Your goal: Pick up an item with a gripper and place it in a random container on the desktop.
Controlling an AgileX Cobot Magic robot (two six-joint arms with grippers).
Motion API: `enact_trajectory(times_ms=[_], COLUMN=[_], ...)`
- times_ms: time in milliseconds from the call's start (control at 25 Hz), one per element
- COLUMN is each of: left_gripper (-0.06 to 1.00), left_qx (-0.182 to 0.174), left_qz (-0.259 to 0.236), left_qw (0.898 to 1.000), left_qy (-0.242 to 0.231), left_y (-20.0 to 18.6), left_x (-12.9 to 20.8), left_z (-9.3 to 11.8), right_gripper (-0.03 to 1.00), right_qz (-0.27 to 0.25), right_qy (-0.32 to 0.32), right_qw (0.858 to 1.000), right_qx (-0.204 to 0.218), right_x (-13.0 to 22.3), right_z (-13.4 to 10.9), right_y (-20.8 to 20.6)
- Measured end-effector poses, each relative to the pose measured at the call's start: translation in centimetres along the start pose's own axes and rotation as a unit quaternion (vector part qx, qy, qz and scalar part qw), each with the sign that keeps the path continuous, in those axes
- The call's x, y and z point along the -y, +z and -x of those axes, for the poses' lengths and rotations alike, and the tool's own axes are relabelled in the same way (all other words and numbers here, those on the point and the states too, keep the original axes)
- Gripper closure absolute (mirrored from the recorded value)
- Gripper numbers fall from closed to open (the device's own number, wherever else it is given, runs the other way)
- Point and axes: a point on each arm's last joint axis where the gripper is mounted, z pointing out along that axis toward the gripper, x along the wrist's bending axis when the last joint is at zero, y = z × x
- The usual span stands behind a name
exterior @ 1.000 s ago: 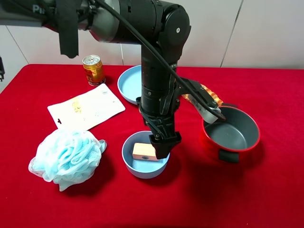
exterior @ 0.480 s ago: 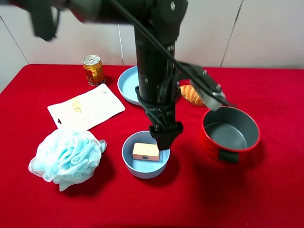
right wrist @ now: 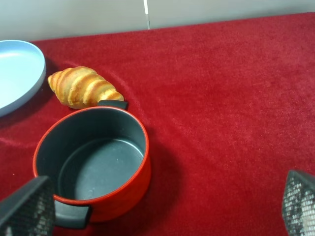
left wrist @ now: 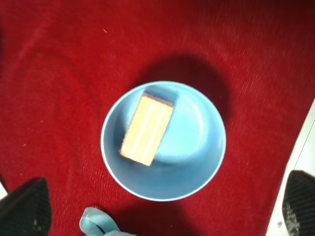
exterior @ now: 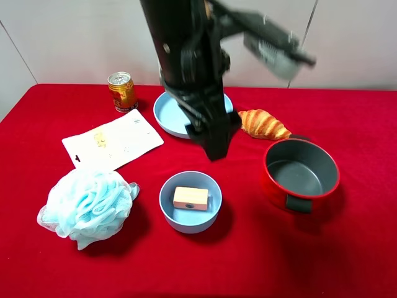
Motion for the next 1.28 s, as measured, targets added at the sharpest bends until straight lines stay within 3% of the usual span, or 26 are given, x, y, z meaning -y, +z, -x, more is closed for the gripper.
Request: enact_trajectory(times_ms=[440,960,1280], left_gripper=[0.02,0.02,0.02], left_qx=[-0.027,-0.036,-0.043], left_qz=[0.093,0.071,0.105], left_qw=[0.995,0.995,0.987], left_qy=[-0.028,-0.062,-0.109], left_y=[-7.7,-8.4,-9.6], left_x=[2.8,10.9,18.0], left_z=[1.5,3.8,6.2], right_gripper=[0.28,0.28,0.28], right_qz=[0.000,0.000,0.000], right_qy=[0.000,0.000,0.000], right_qw=[1.000,1.000,1.000], right_qx=[0.000,0.000,0.000], right_x=[0.0,0.0,0.0], right_z=[0.0,0.0,0.0], right_y=[0.0,0.0,0.0])
